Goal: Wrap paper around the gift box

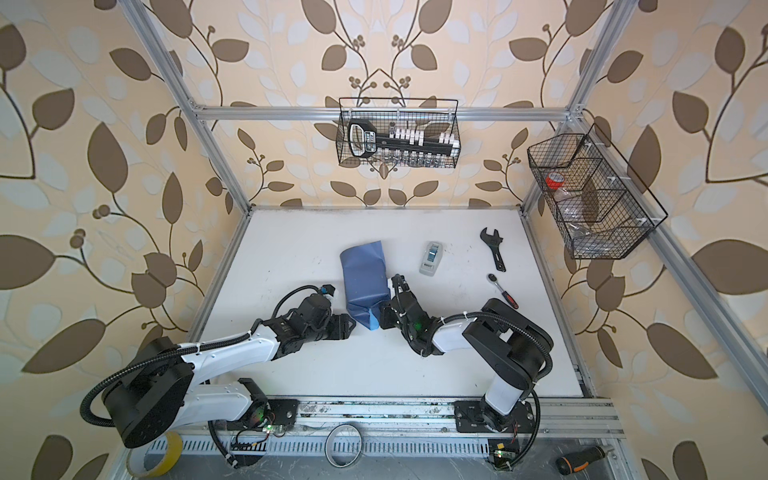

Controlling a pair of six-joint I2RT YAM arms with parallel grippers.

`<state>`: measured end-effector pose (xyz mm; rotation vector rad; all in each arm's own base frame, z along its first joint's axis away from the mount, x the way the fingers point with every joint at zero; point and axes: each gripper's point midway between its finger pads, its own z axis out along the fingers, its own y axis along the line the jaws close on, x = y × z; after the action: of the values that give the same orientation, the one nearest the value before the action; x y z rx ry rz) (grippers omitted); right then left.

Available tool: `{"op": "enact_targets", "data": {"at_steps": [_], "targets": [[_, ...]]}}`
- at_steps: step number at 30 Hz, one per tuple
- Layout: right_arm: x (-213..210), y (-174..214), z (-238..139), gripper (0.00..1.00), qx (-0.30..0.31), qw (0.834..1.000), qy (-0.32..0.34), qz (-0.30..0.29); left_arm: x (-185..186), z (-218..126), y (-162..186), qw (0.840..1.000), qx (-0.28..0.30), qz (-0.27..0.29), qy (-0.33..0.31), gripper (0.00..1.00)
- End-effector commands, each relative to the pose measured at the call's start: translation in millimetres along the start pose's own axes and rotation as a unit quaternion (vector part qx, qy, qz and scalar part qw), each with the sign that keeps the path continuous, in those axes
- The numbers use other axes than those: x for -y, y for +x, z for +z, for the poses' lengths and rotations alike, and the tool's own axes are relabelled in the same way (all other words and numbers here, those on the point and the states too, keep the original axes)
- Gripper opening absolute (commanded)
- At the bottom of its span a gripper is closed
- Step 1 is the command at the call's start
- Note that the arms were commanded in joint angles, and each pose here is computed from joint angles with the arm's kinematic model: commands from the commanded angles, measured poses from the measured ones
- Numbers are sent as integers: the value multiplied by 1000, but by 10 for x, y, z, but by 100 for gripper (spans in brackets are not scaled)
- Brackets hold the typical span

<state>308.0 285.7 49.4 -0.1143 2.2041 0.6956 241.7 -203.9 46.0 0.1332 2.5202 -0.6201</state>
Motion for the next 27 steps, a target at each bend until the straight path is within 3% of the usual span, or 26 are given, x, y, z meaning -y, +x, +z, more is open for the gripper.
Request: {"op": "enact_targets", "data": {"at_steps": [1,14,21,27], "targets": [[8,34,29,11,13,1000,0,10,194,-6,-192,999,19,-1,32,65],[50,190,-4,11,6,999,-7,32,441,94,-140,997,-1,50,54,39],[38,217,-104,11,-4,999,-14,29,460,102,-105,997,-5,59,54,36],[25,248,-177,14,-20,999,-17,27,703,80,-154,992,10,89,89,38]]}}
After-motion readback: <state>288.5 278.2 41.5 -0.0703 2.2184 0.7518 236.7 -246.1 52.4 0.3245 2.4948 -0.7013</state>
